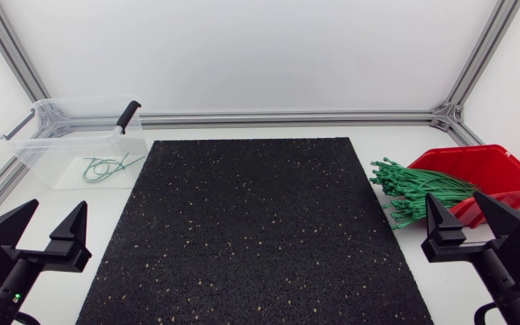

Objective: Take a green cable tie from the red box, thread the tail through the head to close it, then place it in the transparent bin on the left.

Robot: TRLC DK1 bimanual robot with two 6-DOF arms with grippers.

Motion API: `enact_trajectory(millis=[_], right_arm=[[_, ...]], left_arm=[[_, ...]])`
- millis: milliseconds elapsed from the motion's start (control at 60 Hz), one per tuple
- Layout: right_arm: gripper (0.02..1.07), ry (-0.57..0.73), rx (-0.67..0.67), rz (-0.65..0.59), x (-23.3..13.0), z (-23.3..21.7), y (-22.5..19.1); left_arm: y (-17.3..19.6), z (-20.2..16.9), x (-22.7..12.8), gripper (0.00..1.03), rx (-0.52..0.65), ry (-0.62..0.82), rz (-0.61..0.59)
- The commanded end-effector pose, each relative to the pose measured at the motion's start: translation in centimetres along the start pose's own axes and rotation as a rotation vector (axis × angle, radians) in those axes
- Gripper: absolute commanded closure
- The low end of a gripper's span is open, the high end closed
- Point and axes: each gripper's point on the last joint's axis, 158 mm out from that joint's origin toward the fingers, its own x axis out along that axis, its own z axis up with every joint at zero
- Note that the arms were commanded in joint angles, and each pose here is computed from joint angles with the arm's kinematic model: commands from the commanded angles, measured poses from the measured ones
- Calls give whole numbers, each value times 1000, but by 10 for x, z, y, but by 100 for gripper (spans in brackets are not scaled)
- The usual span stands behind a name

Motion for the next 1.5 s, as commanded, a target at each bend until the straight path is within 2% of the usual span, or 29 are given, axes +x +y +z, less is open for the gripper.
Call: enact_trajectory(millis=[0,333,600,850,1217,1483], right_arm=[[6,-6,10,2,0,-3,1],[6,-47,16,-3,-3,19,-1],[6,-113,18,-14,-13,71,-5],[6,-102,18,-38,-8,120,-12],[7,74,69,-120,27,162,-38],[7,288,59,-68,52,156,-39]], left_arm=[[1,-23,1,4,-20,53,4],[0,-23,1,4,-20,54,3],[0,-23,1,4,-19,54,1],[0,-23,1,4,-20,52,3],[0,-23,1,4,-20,54,3],[0,-23,1,4,-20,54,3]])
